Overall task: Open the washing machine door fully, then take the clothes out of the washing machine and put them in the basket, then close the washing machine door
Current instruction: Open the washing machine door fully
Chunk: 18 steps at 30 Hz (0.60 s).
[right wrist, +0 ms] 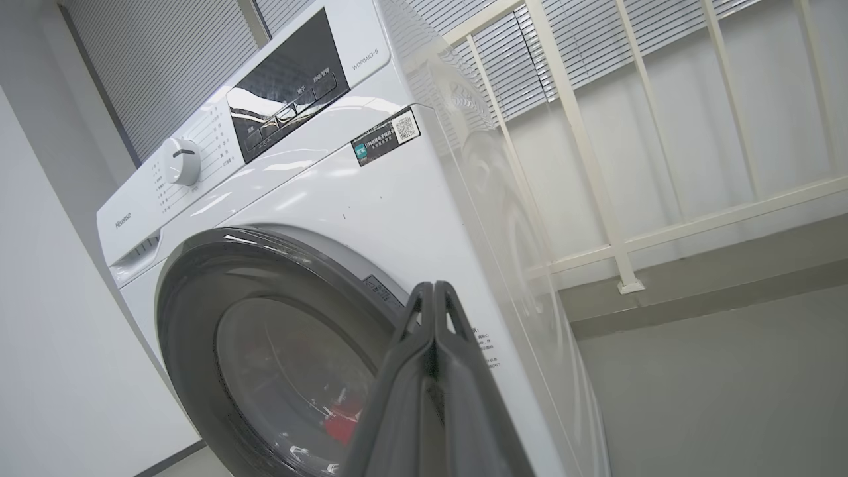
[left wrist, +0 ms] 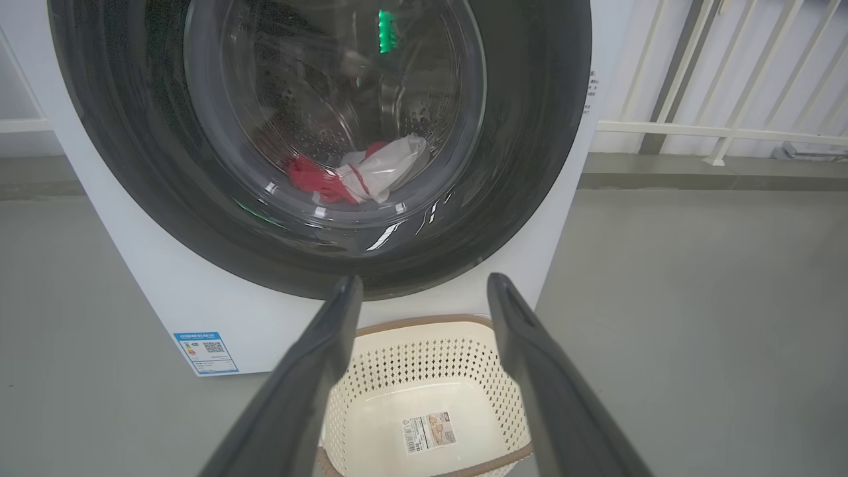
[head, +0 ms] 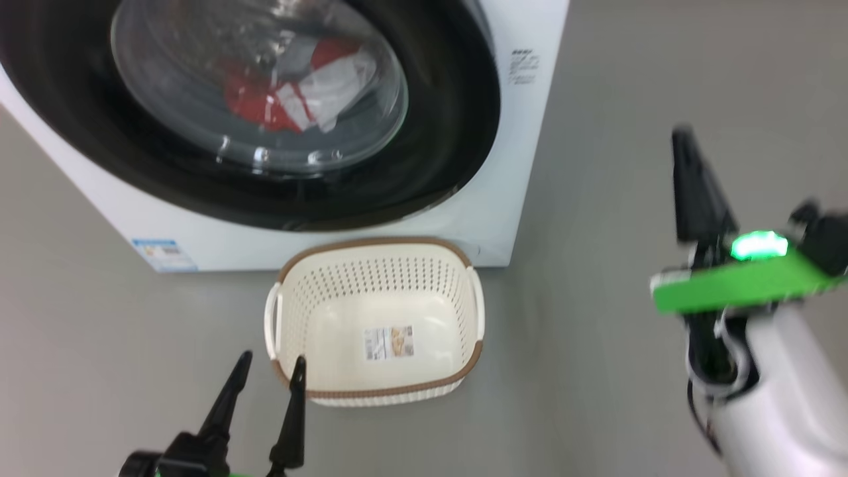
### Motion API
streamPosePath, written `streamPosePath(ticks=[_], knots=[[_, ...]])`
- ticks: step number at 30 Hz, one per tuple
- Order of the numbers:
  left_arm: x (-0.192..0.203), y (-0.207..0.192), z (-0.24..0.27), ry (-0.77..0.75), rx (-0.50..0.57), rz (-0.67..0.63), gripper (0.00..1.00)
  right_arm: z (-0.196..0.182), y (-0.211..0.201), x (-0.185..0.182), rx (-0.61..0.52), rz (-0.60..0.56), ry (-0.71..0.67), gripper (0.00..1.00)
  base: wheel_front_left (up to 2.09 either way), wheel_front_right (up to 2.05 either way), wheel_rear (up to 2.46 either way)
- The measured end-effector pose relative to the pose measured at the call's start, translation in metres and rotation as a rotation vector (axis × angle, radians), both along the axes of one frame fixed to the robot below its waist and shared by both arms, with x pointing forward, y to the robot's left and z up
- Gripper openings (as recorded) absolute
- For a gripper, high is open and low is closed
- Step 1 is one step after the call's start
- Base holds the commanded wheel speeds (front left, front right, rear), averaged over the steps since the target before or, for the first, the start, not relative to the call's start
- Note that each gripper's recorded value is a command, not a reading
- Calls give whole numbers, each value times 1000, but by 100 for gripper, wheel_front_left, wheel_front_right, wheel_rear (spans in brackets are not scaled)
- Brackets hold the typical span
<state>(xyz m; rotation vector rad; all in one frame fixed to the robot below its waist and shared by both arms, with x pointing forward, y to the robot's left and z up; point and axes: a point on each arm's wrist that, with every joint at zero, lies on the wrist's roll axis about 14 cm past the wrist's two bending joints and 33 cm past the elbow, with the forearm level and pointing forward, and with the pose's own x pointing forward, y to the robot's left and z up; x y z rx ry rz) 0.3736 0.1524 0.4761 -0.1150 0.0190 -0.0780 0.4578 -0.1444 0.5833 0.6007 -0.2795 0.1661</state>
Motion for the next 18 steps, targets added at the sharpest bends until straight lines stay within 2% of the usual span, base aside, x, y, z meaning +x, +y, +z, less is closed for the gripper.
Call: streamPosePath(ticks=[5, 11, 18], knots=[[12, -1, -4, 10, -9, -2, 100, 25, 17, 36, 6, 84, -62, 0, 0, 0, 0], [27, -2, -13, 31, -13, -10, 100, 25, 33, 77, 15, 174, -53, 0, 0, 0, 0], [47, 1, -28, 61, -28, -3, 100, 17, 56, 119, 95, 307, 15, 0, 0, 0, 0]])
